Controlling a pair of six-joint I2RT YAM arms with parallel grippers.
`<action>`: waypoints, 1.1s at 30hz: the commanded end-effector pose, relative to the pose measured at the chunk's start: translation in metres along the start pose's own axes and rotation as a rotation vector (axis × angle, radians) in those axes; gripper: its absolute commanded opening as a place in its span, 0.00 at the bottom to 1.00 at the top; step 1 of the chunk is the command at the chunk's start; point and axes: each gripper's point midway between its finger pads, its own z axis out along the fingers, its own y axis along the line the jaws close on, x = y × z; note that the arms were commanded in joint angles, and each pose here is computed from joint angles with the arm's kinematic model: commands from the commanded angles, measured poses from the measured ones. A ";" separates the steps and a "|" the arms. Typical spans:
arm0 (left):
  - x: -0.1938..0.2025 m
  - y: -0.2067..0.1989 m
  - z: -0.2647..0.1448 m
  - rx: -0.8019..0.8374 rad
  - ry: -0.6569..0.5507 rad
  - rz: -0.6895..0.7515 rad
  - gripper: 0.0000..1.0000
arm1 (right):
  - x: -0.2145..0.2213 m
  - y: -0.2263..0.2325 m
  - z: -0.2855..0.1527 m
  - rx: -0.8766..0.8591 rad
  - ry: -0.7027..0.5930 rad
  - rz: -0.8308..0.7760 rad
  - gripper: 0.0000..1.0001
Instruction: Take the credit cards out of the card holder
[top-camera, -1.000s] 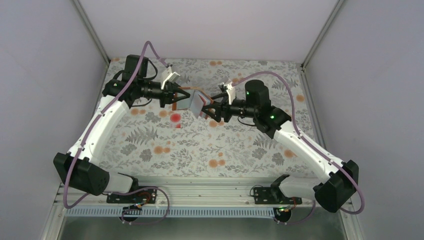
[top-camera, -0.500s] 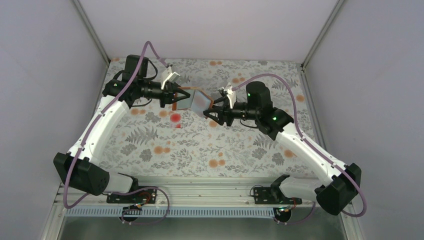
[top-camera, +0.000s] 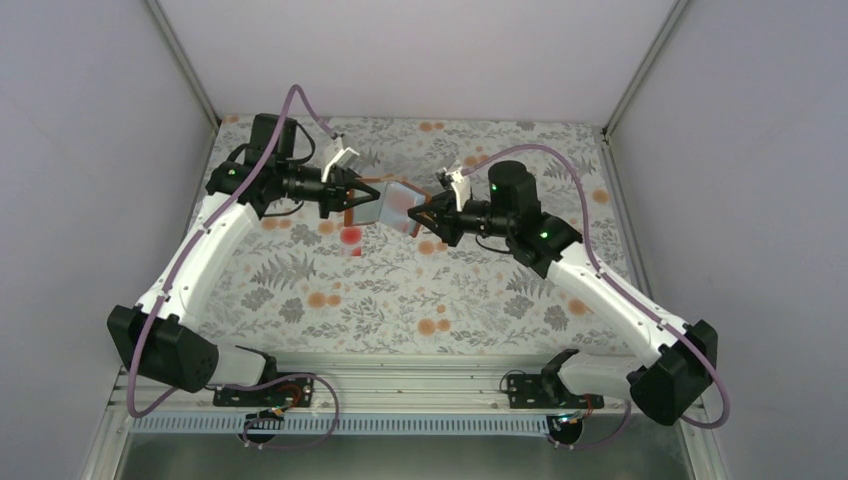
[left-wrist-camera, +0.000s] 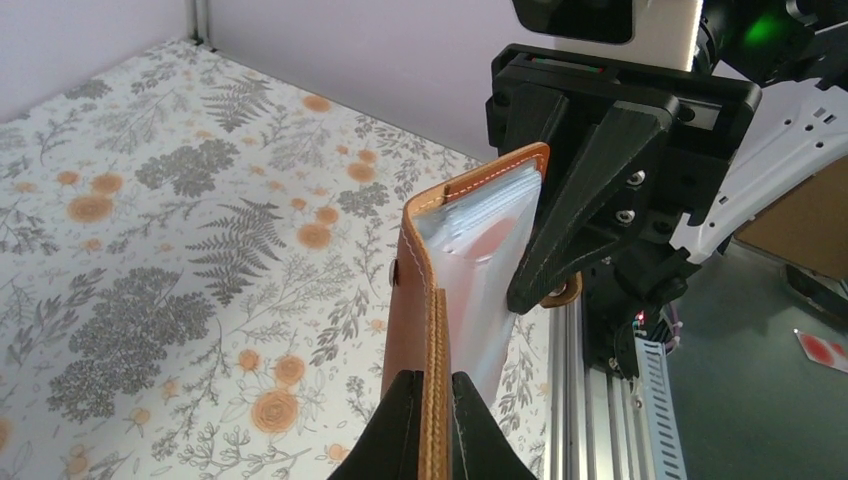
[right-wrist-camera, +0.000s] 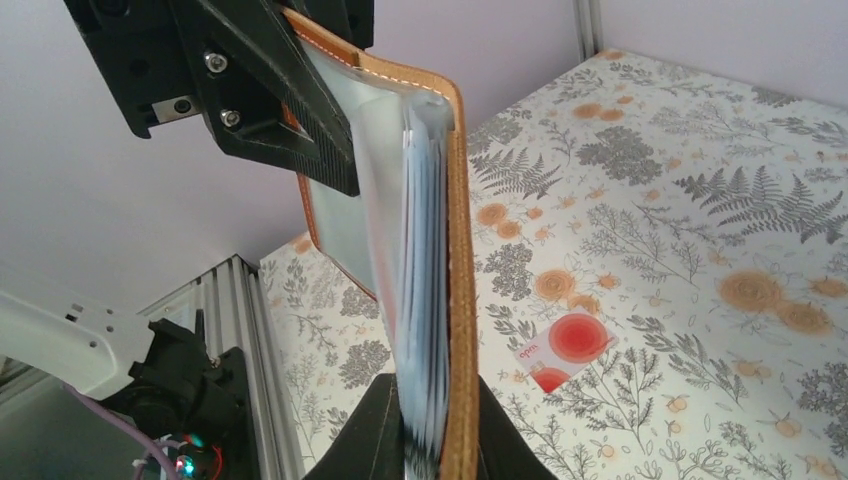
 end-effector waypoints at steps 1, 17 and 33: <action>-0.007 -0.023 -0.004 0.076 -0.042 0.043 0.05 | -0.014 -0.005 0.010 0.009 -0.030 0.019 0.04; 0.016 0.007 0.020 -0.071 0.058 0.025 0.52 | -0.011 0.028 0.018 -0.153 0.012 -0.022 0.04; 0.011 -0.028 0.020 0.118 0.018 0.048 0.03 | -0.009 0.049 0.007 -0.250 0.019 -0.097 0.04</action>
